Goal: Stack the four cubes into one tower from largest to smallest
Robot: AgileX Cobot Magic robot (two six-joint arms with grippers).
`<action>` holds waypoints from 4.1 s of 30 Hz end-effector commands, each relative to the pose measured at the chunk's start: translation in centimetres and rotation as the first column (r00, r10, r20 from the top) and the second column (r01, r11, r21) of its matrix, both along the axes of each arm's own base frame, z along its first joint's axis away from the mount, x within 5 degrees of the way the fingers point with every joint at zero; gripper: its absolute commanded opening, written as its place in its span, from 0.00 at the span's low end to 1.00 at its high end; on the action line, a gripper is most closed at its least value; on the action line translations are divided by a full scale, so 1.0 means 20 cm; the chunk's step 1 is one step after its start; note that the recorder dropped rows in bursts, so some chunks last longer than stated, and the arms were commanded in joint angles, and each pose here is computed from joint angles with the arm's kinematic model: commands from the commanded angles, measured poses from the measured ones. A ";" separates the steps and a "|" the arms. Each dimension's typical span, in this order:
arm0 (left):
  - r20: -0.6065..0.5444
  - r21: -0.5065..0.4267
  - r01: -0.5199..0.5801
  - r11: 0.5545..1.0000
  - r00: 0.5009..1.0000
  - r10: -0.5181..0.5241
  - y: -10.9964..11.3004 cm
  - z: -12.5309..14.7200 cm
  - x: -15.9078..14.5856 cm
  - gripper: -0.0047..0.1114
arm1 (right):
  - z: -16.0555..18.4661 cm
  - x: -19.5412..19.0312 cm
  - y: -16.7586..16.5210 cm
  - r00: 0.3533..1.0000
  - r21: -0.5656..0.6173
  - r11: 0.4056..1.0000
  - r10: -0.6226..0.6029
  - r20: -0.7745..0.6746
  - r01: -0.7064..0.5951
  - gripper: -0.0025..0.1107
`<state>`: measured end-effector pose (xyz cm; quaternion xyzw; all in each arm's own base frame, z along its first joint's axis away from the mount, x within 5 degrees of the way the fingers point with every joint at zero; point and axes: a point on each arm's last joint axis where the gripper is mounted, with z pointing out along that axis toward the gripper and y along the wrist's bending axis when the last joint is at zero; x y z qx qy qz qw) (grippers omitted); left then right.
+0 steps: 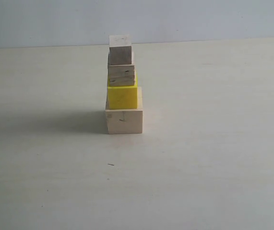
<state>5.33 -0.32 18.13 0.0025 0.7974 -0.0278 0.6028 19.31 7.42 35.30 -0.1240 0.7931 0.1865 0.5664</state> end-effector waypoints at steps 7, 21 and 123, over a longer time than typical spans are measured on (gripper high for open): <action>0.011 0.010 0.010 1.000 1.000 -0.010 0.00 0.00 0.00 0.04 | -0.01 0.00 0.00 1.000 -0.007 1.000 -0.001 -0.002 0.001 0.02; 0.011 0.010 0.010 1.000 1.000 -0.010 0.00 0.00 0.00 0.04 | -0.01 0.00 0.00 1.000 -0.007 1.000 -0.001 -0.002 0.001 0.02; 0.011 0.014 0.010 1.000 1.000 -0.011 0.00 0.00 0.00 0.04 | -0.84 -0.69 -0.37 0.901 -0.062 0.901 -0.424 0.088 0.430 0.02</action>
